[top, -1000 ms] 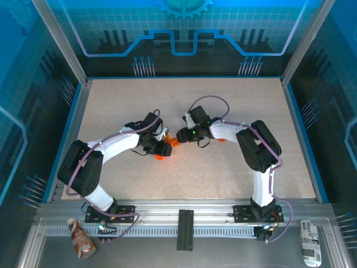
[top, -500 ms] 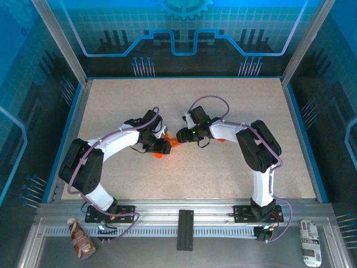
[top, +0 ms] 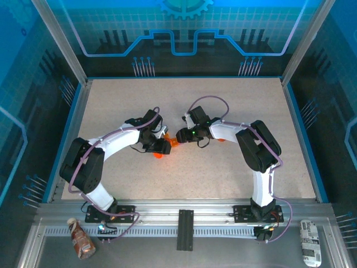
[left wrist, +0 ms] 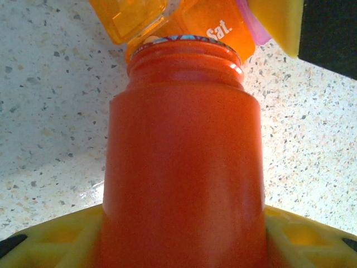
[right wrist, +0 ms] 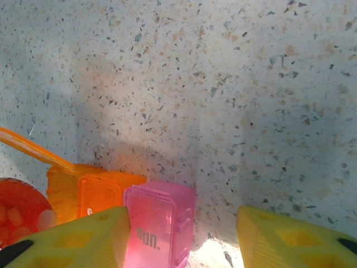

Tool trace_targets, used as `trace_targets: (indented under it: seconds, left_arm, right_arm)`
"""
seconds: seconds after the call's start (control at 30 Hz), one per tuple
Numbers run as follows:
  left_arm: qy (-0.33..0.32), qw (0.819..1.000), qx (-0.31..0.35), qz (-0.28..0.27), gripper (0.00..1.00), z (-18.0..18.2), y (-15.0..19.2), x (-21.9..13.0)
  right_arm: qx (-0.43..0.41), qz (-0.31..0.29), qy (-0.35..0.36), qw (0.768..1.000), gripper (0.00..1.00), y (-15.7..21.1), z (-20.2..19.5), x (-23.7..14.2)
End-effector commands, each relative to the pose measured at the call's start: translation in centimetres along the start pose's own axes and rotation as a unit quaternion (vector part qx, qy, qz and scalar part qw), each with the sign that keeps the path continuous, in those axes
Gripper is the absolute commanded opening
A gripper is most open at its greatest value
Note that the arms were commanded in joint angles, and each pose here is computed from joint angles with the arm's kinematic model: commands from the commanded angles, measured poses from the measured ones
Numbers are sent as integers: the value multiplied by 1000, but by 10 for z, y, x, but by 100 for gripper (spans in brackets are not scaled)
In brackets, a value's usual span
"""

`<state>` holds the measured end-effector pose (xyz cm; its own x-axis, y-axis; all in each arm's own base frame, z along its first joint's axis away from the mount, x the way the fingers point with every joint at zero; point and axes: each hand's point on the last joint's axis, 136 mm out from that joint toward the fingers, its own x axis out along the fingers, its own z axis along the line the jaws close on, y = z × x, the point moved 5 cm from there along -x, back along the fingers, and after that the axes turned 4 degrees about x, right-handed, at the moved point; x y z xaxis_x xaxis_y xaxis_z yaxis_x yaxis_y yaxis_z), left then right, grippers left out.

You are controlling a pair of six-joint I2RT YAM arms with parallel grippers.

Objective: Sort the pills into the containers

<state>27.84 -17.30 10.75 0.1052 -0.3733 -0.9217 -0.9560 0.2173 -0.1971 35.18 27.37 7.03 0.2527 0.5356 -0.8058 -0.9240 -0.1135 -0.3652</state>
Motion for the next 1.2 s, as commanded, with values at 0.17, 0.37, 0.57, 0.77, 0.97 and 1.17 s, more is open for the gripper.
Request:
trace_targets:
  seconds: [0.17, 0.37, 0.57, 0.77, 0.97, 1.17]
  left_arm:
    - [16, 1000, 6, 5, 0, -2, -4, -2]
    - [22, 1000, 5, 3, 0, -2, 0, 0]
    - [25, 999, 13, -16, 0, -3, -1, -4]
    - [33, 999, 21, -32, 0, -3, 2, -3]
    - [48, 996, 35, -63, 0, -6, 4, -7]
    - [60, 993, 51, -93, 0, -10, 3, -15]
  right_arm:
    - [-1, 5, 2, 1000, 54, 0, 5, 6]
    - [0, 5, 1, 1000, 54, -1, 6, 5]
    - [3, 4, 0, 1000, 54, -1, 7, 5]
    - [7, 6, 1, 1000, 55, 0, 6, 6]
    - [7, 5, -1, 1000, 55, -1, 7, 5]
    - [9, 2, -2, 1000, 55, -4, 8, 3]
